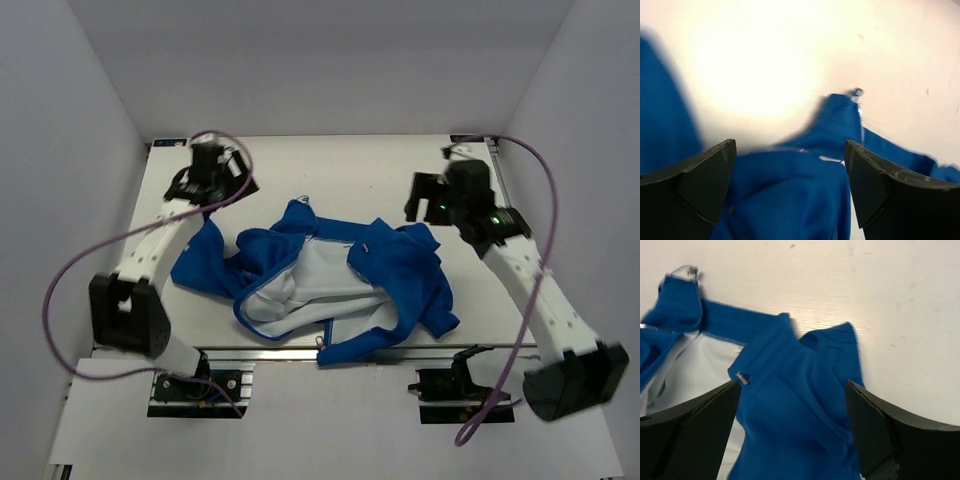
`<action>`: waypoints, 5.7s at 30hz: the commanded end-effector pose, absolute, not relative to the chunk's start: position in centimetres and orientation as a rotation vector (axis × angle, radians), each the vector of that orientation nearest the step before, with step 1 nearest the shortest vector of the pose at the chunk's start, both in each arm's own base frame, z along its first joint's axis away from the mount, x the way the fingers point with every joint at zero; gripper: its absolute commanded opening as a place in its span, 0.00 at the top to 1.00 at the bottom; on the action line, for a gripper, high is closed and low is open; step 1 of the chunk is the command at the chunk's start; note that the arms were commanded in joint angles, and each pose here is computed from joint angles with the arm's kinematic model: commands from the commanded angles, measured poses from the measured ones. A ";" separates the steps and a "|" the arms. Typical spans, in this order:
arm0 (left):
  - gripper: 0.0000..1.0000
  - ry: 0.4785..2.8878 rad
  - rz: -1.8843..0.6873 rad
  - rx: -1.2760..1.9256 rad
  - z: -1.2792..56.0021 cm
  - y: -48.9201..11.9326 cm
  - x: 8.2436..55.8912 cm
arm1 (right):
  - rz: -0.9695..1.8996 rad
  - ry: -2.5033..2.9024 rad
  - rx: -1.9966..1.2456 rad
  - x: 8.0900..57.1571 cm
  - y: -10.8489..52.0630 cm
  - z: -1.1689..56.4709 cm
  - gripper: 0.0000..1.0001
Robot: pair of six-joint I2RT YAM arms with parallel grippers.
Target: Zip up the jacket
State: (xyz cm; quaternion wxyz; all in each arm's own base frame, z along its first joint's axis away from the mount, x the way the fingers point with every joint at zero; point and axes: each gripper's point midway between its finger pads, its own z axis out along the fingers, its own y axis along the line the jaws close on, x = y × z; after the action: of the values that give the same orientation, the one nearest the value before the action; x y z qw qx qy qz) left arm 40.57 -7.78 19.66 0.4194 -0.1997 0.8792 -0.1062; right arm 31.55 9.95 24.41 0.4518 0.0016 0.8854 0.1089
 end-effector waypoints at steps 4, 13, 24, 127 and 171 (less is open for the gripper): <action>0.02 2.411 -0.369 0.080 13.6 -17.0 44.9 | 0.197 2.316 -0.242 35.9 15.3 20.9 0.11; 0.02 2.550 -0.417 0.206 7.3 -19.1 45.7 | 0.153 2.571 -0.156 41.0 18.3 11.7 0.11; 0.39 2.592 -0.509 0.268 3.2 -20.8 44.9 | 0.142 2.722 -0.082 40.2 18.7 4.3 0.12; 0.02 2.398 -0.348 -0.604 8.0 -9.3 28.8 | 0.171 2.394 0.701 26.9 2.9 8.3 0.11; 0.02 1.940 -0.254 -0.871 20.1 3.1 35.5 | 0.138 2.346 0.460 29.0 0.5 15.0 1.00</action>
State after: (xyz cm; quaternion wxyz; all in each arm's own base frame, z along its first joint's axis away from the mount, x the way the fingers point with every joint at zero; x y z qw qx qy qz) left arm 36.20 3.95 20.26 0.4841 -0.3741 0.7859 -0.0903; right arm 29.23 1.47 10.56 0.3314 0.1722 0.9247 0.0744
